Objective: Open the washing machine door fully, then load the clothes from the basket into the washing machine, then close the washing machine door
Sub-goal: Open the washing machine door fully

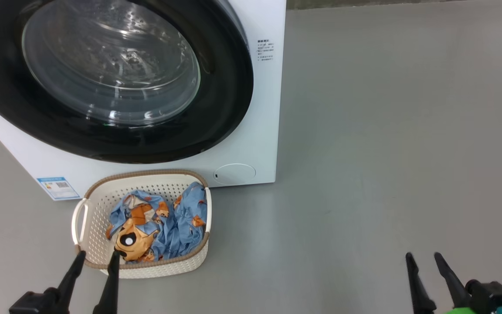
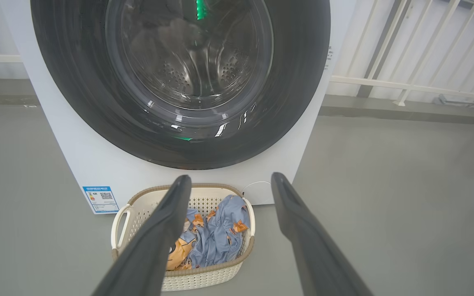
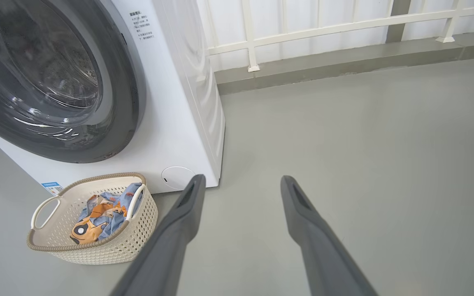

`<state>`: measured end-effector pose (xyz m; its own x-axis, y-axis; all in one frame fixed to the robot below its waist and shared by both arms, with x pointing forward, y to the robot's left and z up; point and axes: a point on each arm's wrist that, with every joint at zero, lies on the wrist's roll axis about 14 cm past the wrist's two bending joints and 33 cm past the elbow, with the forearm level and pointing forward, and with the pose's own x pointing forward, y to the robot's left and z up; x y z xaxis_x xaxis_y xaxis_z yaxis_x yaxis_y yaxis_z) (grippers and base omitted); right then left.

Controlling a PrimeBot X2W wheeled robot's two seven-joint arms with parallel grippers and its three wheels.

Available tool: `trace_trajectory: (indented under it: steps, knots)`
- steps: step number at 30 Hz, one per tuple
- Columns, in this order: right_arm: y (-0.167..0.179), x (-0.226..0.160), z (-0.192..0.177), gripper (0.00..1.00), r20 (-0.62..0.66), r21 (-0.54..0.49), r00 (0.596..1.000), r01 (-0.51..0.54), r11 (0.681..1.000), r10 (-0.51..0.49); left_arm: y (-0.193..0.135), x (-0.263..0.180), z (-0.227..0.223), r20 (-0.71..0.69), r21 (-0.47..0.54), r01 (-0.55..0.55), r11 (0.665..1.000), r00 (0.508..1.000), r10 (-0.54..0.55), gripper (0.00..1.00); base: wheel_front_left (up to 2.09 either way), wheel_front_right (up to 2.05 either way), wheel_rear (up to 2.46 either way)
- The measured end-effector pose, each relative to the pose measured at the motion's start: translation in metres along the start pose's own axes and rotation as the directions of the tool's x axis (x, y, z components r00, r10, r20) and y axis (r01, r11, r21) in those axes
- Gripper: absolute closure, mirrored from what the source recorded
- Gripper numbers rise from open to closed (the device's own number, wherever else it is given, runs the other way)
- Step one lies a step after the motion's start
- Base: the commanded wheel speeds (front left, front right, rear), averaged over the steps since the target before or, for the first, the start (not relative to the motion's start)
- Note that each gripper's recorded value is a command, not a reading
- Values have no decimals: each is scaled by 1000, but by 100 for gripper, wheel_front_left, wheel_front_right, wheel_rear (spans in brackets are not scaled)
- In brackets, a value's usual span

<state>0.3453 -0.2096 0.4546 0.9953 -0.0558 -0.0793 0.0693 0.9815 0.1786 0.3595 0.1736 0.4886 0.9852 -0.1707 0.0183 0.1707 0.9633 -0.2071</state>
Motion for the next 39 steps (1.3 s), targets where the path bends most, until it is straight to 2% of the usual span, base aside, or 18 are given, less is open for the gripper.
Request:
trace_trajectory:
  steps: [5, 10, 13, 16, 19, 26, 33, 37, 39]
  knots:
    - [10, 16, 17, 100, 58, 71, 998, -21, 997, 17, -3, 0, -2, -5, -14, 6, 1000, 1000, -6, 0, 0, 0, 0]
    - [25, 43, 49, 100, 155, 192, 987, -69, 979, 39, -4, 1, -5, -13, -33, 7, 999, 1000, -7, 0, 0, 0, 0]
    - [34, 62, 73, 100, 224, 290, 974, -109, 951, 43, -4, 1, -8, -21, -40, 6, 999, 1000, -7, 0, 0, 0, 0]
    - [45, 82, 98, 100, 290, 347, 955, -160, 924, 57, -3, 2, -10, -29, -47, 6, 999, 1000, -7, 0, 0, 0, 0]
    - [59, 102, 120, 100, 341, 349, 936, -211, 913, 86, -3, 6, -7, -18, -54, 9, 999, 1000, -10, 0, 0, 0, 0]
    - [100, 146, 157, 100, 418, 417, 897, -334, 845, 148, 6, 10, -5, -16, -60, -9, 998, 1000, 8, 0, 0, 0, 0]
    - [128, 187, 183, 100, 462, 526, 873, -414, 742, 160, 19, 14, -7, -24, -75, -43, 996, 999, 41, 0, 0, 0, 0]
    - [158, 208, 179, 100, 438, 583, 874, -454, 674, 210, 25, 17, -8, -30, -81, -58, 995, 998, 56, 0, 0, 0, 0]
    - [178, 217, 171, 100, 407, 635, 880, -466, 616, 247, 28, 18, -9, -34, -83, -69, 994, 997, 66, 0, 0, 0, 0]
